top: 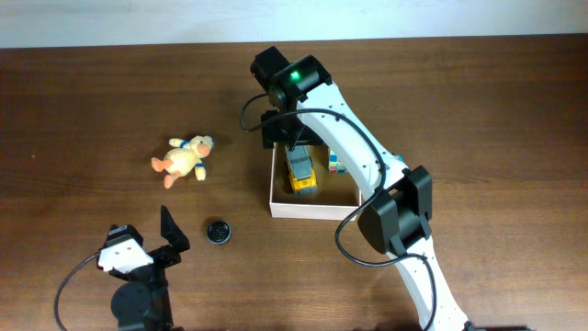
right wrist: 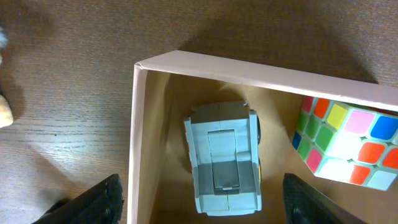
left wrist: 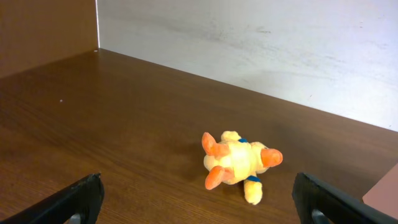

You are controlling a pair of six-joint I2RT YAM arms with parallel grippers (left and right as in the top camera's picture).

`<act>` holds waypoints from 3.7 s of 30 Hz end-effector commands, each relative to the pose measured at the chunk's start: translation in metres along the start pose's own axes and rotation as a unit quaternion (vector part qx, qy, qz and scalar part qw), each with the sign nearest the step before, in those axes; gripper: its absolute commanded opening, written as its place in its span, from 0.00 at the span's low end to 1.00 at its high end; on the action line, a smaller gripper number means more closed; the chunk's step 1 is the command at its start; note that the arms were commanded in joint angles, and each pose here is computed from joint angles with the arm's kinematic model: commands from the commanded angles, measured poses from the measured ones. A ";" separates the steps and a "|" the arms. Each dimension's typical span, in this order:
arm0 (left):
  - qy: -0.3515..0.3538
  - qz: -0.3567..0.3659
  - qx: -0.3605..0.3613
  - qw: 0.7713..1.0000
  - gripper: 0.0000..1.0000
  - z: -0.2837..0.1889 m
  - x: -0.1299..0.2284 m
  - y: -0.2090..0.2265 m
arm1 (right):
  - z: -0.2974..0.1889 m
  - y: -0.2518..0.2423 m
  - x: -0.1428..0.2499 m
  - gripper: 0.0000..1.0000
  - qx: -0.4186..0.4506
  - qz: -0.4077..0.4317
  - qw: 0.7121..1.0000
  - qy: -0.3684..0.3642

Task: Pack container

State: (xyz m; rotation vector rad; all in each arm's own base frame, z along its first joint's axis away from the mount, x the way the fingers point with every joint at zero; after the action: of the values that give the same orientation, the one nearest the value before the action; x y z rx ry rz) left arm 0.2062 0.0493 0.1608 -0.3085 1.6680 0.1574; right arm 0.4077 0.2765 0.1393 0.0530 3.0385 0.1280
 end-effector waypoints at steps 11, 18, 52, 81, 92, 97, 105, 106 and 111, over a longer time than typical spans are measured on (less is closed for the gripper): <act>-0.003 0.008 0.006 1.000 0.99 0.000 0.001 -0.002 | -0.006 -0.037 0.002 0.74 0.075 -0.041 0.996 0.012; -0.003 0.008 0.006 1.000 0.99 0.000 0.001 -0.002 | -0.013 -0.066 0.002 0.70 0.101 -0.043 0.993 0.035; -0.003 0.008 0.006 1.000 0.99 0.000 0.001 -0.002 | 0.031 -0.059 0.032 0.37 0.111 -0.074 0.986 0.099; -0.003 0.008 0.006 1.000 0.99 0.000 0.001 -0.002 | 0.047 -0.059 0.030 0.37 0.134 -0.089 0.984 0.080; -0.003 0.008 0.006 1.000 0.99 0.000 0.001 -0.002 | 0.067 -0.070 0.044 0.38 0.153 -0.090 0.978 0.109; -0.003 0.008 0.006 1.000 0.99 0.000 0.001 -0.002 | 0.069 -0.066 0.040 0.37 0.146 -0.090 0.980 0.099; -0.003 0.008 0.006 1.000 0.99 0.000 0.001 -0.002 | 0.060 -0.053 0.020 0.37 0.118 -0.103 0.986 0.054; -0.003 0.008 0.006 1.000 0.99 0.000 0.001 -0.002 | 0.057 -0.052 0.017 0.37 0.114 -0.107 0.986 0.048; -0.003 0.008 0.006 1.000 0.99 0.000 0.001 -0.002 | 0.041 -0.048 0.002 0.37 0.098 -0.110 0.989 0.021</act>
State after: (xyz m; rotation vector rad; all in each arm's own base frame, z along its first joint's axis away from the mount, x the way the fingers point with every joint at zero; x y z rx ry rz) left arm 0.2062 0.0493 0.1608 -0.3085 1.6680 0.1574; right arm 0.3977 0.2302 0.0825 -0.2573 3.1012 -0.2318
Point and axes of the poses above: each gripper's point midway between its finger pads, its own z axis out along the fingers, its own y axis along the line the jaws close on, x = y × z, the point moved 3 cm from there along -z, back along the fingers, and after that the axes turned 6 degrees about z, right-handed, at the moved point
